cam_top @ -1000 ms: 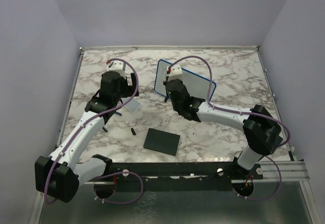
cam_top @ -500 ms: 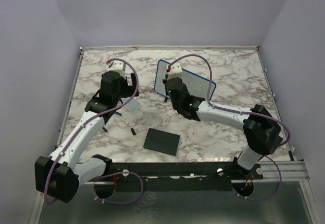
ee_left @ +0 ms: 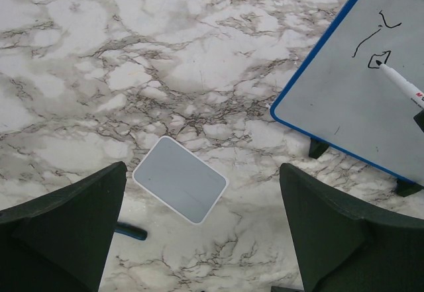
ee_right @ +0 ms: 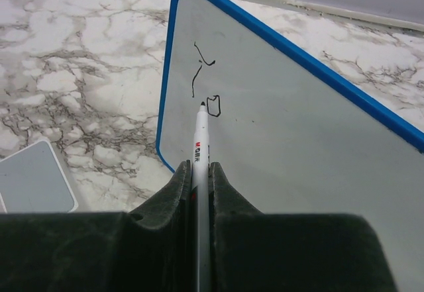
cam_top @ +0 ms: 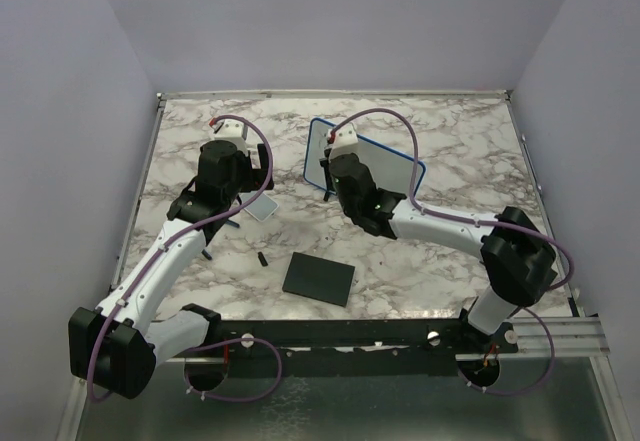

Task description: Write a sentence on the whiteboard

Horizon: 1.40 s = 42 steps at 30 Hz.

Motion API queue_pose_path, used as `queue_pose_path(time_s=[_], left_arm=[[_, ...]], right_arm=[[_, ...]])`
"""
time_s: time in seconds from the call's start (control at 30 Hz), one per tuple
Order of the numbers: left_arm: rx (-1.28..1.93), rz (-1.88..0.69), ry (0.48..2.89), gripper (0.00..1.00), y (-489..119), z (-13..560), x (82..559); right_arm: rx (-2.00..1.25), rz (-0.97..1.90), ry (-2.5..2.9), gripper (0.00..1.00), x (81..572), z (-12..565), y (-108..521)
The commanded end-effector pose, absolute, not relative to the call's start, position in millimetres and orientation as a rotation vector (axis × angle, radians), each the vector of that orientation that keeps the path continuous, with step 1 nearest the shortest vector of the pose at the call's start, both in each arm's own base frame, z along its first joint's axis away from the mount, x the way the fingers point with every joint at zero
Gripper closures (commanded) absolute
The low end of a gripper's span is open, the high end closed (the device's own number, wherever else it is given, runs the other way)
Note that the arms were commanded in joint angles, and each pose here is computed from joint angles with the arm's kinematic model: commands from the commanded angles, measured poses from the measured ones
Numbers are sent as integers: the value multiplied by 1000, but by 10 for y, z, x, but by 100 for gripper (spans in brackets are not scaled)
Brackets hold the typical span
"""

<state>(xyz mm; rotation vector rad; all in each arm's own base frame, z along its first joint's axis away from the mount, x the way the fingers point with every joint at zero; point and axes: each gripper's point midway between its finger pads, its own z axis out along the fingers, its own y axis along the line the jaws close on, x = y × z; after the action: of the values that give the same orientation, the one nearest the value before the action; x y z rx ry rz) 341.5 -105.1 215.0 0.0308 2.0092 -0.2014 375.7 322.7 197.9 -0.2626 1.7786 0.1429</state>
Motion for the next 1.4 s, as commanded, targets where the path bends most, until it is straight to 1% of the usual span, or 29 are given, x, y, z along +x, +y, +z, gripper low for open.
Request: queue_pose_path(time_s=[0.0,0.3,0.5,1.0,1.37], left_arm=[[51,-217,1987,1,-1079,2199,3389],[54,-216,1989,1,-1083,2193,3389],[52,-216,1990,1,-1080,2190,3390],[54,-217,1989,1,-1081,2194,3388],[52,-216,1989,1,-1079,2195,3389]], right_arm=[[-299,207,1738,100,3620,2155,3269],[-209,92,1746,100,3666,2151,3037],[-186,74,1742,100,3668,2160,2984],[-175,27,1754,100,3729,2077,2966],[-205,49,1770,100,3759,2014,3025]])
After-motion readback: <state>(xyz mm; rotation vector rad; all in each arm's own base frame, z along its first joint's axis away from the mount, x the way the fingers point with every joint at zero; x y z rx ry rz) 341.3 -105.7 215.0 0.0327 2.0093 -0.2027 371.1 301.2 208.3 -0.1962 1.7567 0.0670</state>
